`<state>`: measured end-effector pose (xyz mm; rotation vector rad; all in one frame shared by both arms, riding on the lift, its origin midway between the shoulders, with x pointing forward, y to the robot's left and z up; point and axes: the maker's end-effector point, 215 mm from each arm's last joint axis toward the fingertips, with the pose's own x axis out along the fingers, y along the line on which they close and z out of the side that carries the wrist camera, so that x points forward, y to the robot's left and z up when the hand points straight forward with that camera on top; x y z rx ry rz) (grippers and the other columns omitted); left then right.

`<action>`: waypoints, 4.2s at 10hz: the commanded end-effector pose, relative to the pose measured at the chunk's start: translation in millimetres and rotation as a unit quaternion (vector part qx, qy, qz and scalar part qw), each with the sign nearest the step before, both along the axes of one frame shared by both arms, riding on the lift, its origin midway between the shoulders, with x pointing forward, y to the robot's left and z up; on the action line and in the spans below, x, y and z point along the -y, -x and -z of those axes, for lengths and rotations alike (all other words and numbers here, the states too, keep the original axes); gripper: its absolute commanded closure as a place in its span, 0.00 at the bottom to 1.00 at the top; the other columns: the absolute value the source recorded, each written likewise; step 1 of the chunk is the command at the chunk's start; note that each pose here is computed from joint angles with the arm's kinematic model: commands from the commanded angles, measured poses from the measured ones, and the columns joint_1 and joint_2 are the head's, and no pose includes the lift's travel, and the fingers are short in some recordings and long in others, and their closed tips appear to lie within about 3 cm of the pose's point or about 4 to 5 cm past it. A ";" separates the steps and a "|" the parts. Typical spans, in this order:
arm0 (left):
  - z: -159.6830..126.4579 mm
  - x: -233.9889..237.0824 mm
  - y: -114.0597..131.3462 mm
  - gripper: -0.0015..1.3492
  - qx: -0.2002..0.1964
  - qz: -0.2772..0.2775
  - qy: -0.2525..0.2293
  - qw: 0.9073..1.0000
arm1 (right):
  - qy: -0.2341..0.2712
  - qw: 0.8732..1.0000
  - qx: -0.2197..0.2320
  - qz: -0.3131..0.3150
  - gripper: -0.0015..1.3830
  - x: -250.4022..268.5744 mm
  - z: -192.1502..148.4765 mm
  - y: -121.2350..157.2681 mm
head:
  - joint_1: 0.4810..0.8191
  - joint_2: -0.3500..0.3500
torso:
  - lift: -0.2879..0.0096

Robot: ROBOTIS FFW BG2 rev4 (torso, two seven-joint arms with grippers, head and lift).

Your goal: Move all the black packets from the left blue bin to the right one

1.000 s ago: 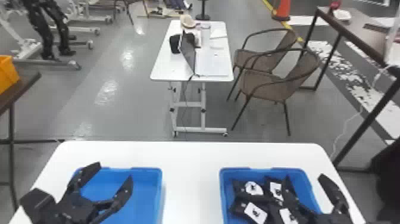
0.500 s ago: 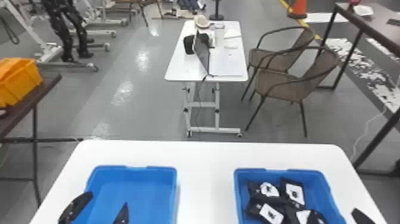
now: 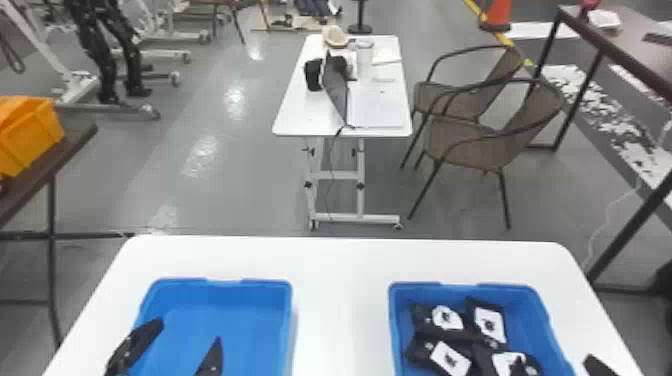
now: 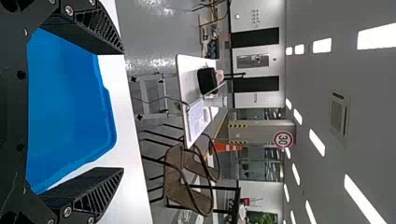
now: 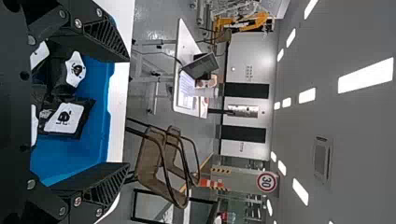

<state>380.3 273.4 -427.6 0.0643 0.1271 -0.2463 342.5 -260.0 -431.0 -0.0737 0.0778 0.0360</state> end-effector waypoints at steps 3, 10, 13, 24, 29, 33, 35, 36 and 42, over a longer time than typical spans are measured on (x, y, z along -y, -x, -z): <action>0.4 1.3 -1.1 0.10 -0.001 -0.001 0.002 1.000 | -0.004 1.000 -0.004 0.003 0.18 1.1 0.7 -0.5 | 0.63 0.53 | 0.97; 4.7 1.3 -0.8 0.10 -0.007 -0.002 0.008 1.000 | -0.008 1.000 -0.007 0.004 0.18 1.1 0.1 -0.4 | 0.63 0.53 | 0.97; 6.1 1.3 -0.5 0.10 -0.010 -0.002 0.010 1.000 | -0.011 1.000 -0.007 0.004 0.18 0.8 -0.1 -1.0 | 0.63 0.53 | 0.97; 8.7 1.0 0.4 0.10 -0.014 -0.003 0.013 1.000 | -0.014 1.000 -0.012 0.007 0.18 2.6 2.9 -0.1 | 0.63 0.52 | 0.97; 9.3 0.8 0.5 0.10 -0.015 -0.004 0.015 1.000 | -0.014 1.000 -0.013 0.007 0.18 2.7 3.8 0.0 | 0.63 0.52 | 0.97; 10.0 1.5 0.5 0.10 -0.017 -0.004 0.017 1.000 | -0.015 1.000 -0.013 0.007 0.18 2.8 3.2 0.2 | 0.63 0.52 | 0.97; 10.9 2.3 0.6 0.10 -0.018 -0.003 0.017 1.000 | -0.015 1.000 -0.015 0.007 0.18 2.8 4.8 0.7 | 0.63 0.52 | 0.97; 10.9 2.3 0.6 0.10 -0.018 -0.003 0.017 1.000 | -0.015 1.000 -0.013 0.007 0.18 2.8 3.2 0.2 | 0.63 0.52 | 0.97; 12.7 6.2 -1.5 0.10 -0.021 -0.001 0.023 1.000 | -0.015 1.000 -0.016 0.007 0.18 2.8 5.1 -1.1 | 0.63 0.51 | 0.97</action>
